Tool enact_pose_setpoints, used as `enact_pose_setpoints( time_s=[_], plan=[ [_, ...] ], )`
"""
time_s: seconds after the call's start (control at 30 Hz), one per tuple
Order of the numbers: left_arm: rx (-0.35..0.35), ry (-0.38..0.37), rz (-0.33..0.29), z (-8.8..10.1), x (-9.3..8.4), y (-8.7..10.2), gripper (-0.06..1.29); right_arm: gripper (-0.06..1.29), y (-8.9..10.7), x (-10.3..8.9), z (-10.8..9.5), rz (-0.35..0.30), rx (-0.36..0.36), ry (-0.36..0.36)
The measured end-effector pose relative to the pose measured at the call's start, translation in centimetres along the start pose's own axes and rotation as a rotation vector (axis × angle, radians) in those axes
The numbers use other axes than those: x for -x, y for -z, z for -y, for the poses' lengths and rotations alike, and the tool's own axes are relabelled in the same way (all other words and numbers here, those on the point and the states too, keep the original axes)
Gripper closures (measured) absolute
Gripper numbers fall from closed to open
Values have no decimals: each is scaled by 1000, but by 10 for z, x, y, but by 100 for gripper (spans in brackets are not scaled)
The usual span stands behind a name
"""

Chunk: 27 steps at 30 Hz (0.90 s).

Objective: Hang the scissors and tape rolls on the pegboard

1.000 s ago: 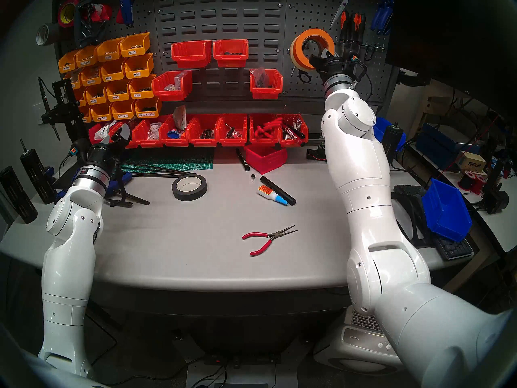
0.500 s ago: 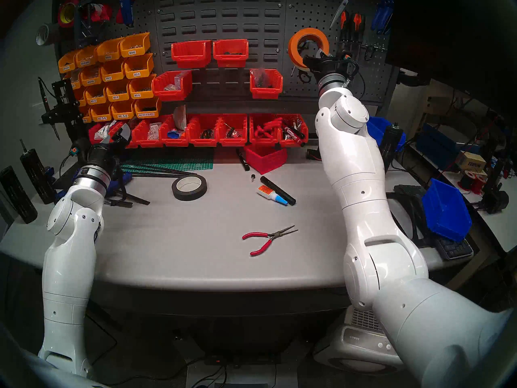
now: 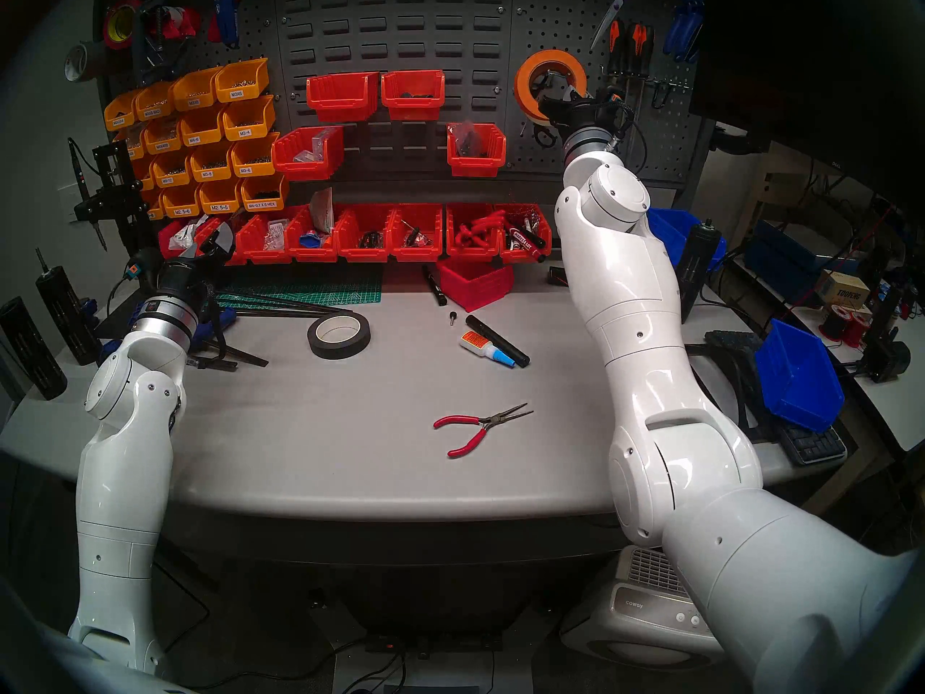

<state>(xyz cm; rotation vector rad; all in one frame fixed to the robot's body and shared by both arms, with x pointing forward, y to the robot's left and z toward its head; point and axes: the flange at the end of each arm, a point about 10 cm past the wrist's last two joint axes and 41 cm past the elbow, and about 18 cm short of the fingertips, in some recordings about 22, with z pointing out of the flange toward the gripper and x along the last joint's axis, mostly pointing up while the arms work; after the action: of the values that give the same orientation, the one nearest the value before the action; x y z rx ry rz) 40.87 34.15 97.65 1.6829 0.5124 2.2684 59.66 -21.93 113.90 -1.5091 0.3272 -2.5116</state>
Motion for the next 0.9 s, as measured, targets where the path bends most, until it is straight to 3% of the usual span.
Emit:
enact_pose_setpoints(
  time_s=[0.5,0.9],
  plan=[
    [-2,-3,-3,-1,-1,-1,2,118,-7,5,-9,14,53,18],
    [-3,-3,-3,-1,0,-1,2,118,-10,7,-12,22,50,27]
  ],
)
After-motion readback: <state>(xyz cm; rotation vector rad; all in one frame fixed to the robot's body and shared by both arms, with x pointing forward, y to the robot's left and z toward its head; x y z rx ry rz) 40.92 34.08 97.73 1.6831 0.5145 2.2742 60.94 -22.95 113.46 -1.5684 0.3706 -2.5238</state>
